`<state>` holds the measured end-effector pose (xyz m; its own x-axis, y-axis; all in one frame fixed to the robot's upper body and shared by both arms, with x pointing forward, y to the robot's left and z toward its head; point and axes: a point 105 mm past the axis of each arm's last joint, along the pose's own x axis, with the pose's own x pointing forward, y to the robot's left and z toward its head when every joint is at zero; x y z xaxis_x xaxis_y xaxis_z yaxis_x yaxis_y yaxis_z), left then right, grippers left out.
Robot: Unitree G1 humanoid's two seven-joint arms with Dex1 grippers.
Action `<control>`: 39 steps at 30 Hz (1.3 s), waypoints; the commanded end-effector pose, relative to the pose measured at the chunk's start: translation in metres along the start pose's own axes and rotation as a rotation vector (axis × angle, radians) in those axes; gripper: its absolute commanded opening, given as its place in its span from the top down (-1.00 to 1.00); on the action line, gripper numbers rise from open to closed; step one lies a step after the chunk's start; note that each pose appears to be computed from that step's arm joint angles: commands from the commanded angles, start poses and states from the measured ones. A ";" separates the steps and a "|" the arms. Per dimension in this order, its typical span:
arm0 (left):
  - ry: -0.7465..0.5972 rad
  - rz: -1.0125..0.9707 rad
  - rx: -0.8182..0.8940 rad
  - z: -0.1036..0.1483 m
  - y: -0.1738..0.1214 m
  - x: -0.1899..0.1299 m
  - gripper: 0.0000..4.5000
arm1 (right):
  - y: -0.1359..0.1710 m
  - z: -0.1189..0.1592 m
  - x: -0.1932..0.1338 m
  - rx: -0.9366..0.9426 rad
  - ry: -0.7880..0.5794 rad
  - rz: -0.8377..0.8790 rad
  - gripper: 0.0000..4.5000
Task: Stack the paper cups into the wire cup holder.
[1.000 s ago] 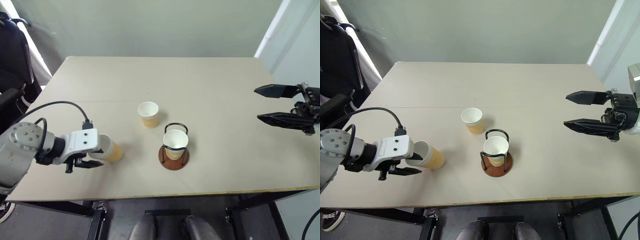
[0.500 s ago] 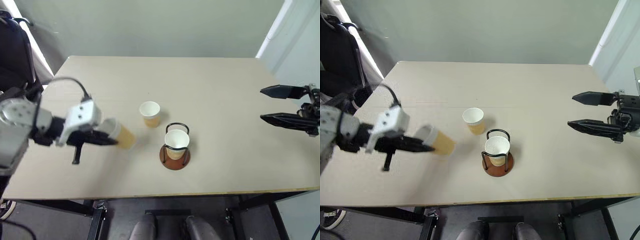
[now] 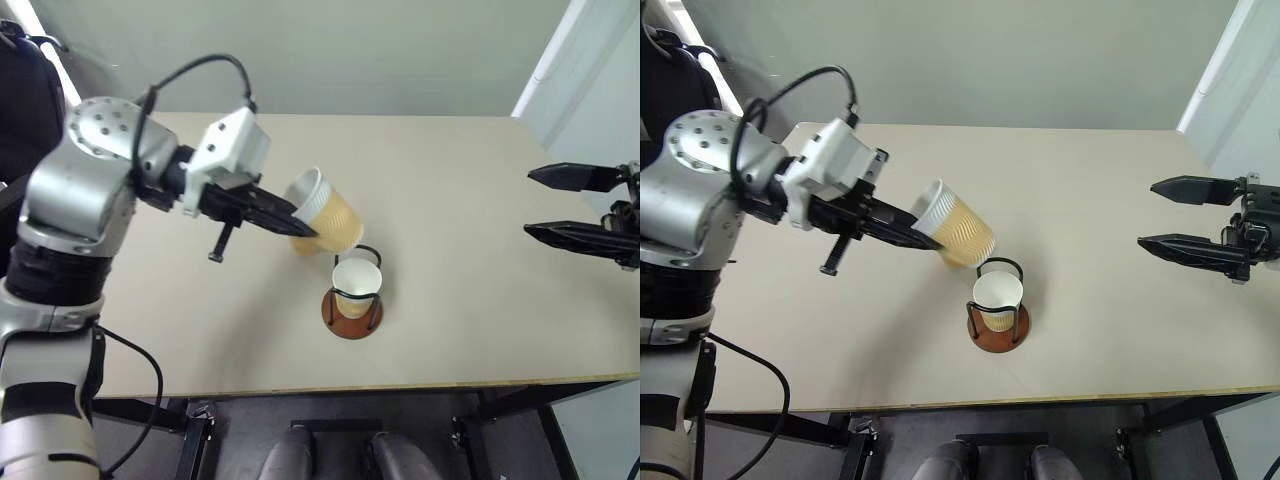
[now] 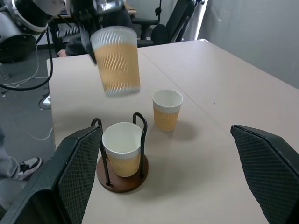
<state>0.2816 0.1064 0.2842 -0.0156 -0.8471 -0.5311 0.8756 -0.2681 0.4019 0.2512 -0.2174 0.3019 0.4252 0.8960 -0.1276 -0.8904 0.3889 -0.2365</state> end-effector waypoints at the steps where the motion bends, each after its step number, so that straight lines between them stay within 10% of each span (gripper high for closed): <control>1: 0.044 -0.058 0.089 0.004 -0.001 0.004 0.98 | 0.006 0.014 -0.006 -0.064 -0.016 -0.015 -1.00; 30: 0.133 -0.185 0.211 -0.012 -0.005 0.041 0.98 | 0.011 0.011 -0.005 -0.057 -0.025 -0.050 -1.00; 39: 0.175 -0.179 0.237 -0.023 0.002 0.046 -0.21 | 0.008 0.009 -0.002 -0.057 -0.021 -0.055 -1.00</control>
<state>0.2965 0.0785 0.2423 -0.0379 -0.7104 -0.7027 0.7562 -0.4801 0.4446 0.2456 -0.2160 0.2988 0.4708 0.8759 -0.1058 -0.8654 0.4351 -0.2486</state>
